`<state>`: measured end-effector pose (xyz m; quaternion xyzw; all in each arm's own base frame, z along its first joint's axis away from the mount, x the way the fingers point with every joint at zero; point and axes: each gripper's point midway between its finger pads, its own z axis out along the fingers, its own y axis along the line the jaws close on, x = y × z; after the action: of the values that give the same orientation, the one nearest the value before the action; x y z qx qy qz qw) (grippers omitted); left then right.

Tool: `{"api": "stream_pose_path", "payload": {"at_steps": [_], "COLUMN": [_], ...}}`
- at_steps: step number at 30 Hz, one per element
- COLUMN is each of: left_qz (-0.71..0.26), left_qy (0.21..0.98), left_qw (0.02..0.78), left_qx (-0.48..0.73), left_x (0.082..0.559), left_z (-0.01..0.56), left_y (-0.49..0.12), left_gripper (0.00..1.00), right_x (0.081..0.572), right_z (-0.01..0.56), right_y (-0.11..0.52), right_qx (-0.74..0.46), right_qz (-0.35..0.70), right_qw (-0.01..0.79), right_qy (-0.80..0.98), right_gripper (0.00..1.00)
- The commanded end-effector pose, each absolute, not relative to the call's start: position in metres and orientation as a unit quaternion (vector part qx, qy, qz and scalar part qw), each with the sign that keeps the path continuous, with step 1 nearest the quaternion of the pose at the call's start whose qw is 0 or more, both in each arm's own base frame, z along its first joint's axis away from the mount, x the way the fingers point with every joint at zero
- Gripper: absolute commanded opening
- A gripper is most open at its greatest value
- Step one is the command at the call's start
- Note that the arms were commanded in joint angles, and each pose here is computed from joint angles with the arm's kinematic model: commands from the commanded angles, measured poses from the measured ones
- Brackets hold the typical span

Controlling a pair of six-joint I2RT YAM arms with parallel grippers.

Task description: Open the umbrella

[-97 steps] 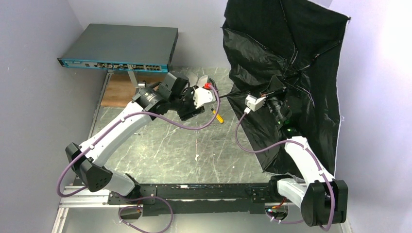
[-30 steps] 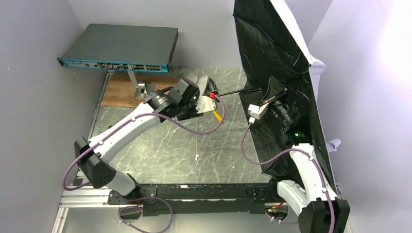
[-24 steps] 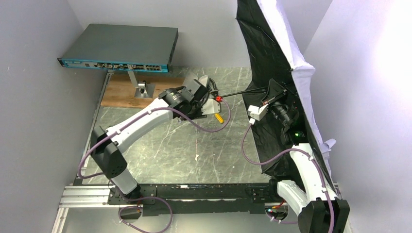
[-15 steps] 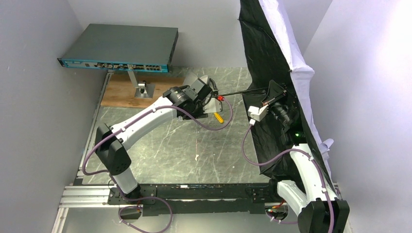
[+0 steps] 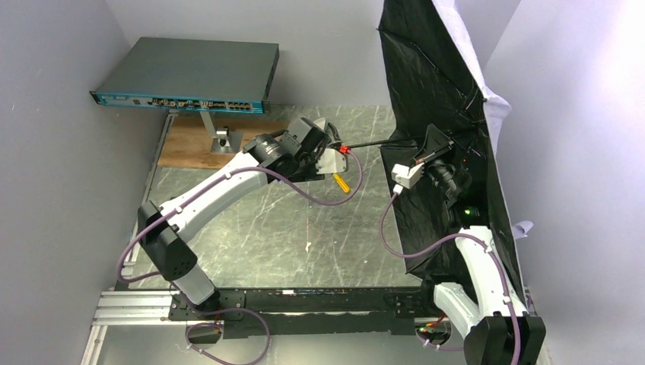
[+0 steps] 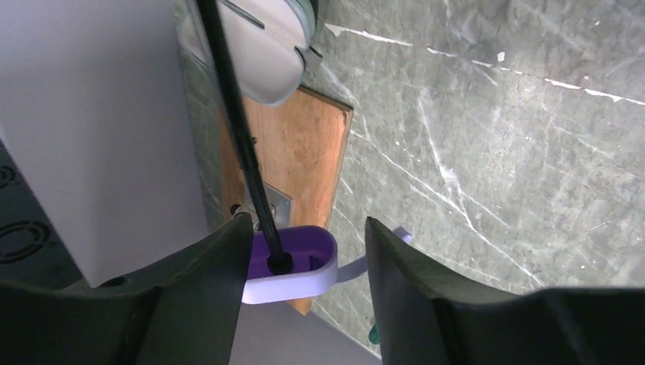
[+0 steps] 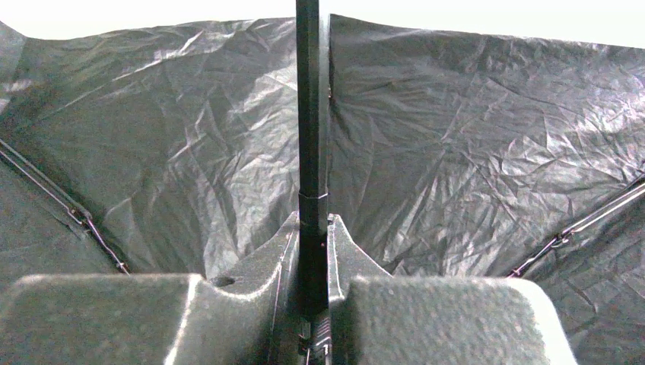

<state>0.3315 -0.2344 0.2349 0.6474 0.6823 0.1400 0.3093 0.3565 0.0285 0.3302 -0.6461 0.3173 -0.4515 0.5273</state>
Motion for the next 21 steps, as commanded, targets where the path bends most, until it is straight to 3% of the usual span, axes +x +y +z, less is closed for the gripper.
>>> {"api": "stream_pose_path", "payload": {"at_steps": [1, 6, 10, 16, 21], "left_qz": [0.116, 0.103, 0.083, 0.024, 0.049], "left_qy": [0.666, 0.654, 0.648, 0.656, 0.661], "left_qw": [0.384, 0.426, 0.447, 0.412, 0.403], "left_qx": [0.629, 0.617, 0.611, 0.632, 0.631], "left_x": [0.326, 0.318, 0.311, 0.294, 0.311], "left_z": [0.282, 0.306, 0.325, 0.317, 0.3], "left_y": [-0.234, -0.237, -0.238, -0.255, -0.262], "left_gripper": [0.56, 0.49, 0.58, 0.71, 0.75], "right_x": [0.355, 0.356, 0.356, 0.353, 0.35], "right_z": [0.34, 0.334, 0.331, 0.336, 0.345], "right_y": [0.016, 0.013, 0.012, 0.016, 0.02], "right_qx": [-0.632, -0.638, -0.641, -0.638, -0.633], "right_qz": [-0.472, -0.473, -0.473, -0.472, -0.47], "right_qw": [0.519, 0.507, 0.502, 0.512, 0.526], "right_qy": [0.329, 0.336, 0.336, 0.327, 0.319], "right_gripper": [0.0, 0.0, 0.0, 0.0, 0.0]}}
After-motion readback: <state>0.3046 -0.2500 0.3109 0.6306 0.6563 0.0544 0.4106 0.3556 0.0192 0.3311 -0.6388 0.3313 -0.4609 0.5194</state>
